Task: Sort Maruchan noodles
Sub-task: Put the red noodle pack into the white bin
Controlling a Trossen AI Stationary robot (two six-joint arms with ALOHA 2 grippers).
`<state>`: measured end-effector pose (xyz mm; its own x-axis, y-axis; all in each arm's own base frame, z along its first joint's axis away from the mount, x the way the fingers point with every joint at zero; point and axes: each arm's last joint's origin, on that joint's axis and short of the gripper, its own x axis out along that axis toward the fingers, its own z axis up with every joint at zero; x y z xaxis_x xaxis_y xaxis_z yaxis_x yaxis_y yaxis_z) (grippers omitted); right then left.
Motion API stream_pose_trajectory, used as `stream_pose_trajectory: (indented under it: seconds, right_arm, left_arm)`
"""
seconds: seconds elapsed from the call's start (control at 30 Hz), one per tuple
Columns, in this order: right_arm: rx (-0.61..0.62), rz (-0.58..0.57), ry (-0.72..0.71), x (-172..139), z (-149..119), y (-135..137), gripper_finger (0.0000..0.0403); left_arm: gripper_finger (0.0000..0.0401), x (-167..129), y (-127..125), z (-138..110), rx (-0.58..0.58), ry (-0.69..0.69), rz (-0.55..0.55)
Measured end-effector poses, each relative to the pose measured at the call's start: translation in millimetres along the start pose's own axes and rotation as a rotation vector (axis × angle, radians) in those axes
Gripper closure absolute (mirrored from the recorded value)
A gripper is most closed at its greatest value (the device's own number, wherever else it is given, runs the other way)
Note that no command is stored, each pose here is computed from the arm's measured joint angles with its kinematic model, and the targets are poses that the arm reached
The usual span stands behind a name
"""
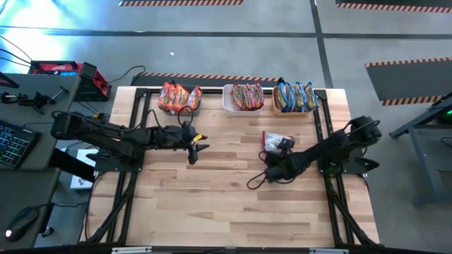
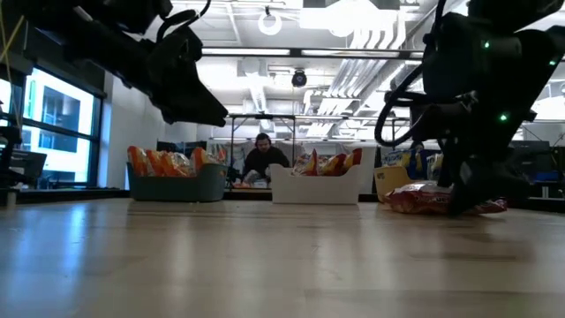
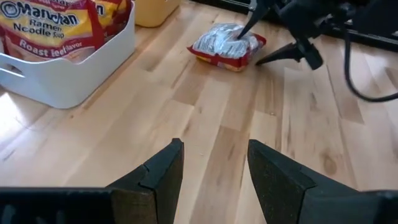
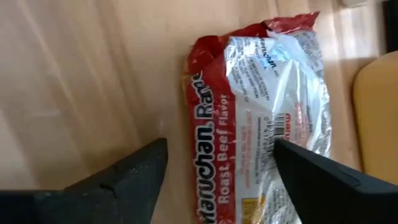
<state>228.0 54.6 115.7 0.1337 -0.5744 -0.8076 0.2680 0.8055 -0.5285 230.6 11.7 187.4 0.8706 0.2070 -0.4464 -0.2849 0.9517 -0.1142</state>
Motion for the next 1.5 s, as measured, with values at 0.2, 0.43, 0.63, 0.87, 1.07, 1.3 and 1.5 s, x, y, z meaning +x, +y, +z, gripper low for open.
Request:
stream_pose_trajectory:
  seconds: [0.2,0.43,0.63,0.87,1.07,1.3,1.5]
  right_arm:
    - [-0.012,-0.016,-0.003,0,5,1,0.0171]
    - [-0.020,-0.001,0.000,-1,11,0,0.0280]
    - [-0.076,0.048,0.024,0,16,-3,0.0359]
    - [-0.073,0.223,-0.035,-24,38,-6,0.0392]
    - [-0.022,0.396,-0.186,-55,57,-17,0.0400]
    - [0.158,0.661,-0.343,-76,77,-33,0.0402]
    - [0.175,0.794,-0.437,-84,87,-33,0.0403]
  left_arm:
    - [0.0233,-1,-7,-2,-0.001,0.003,-0.025]
    - [0.0233,-2,-12,-2,0.011,-0.007,-0.009]
    - [0.0233,-3,-13,-2,0.013,-0.007,-0.013]
    - [0.0233,-4,-19,-4,0.026,-0.004,-0.041]
    - [0.0233,-5,-28,-7,0.043,0.022,-0.138]
    - [0.0233,7,-53,-19,0.194,-0.017,-0.198]
    - [0.0202,30,-72,-22,0.248,-0.060,-0.173]
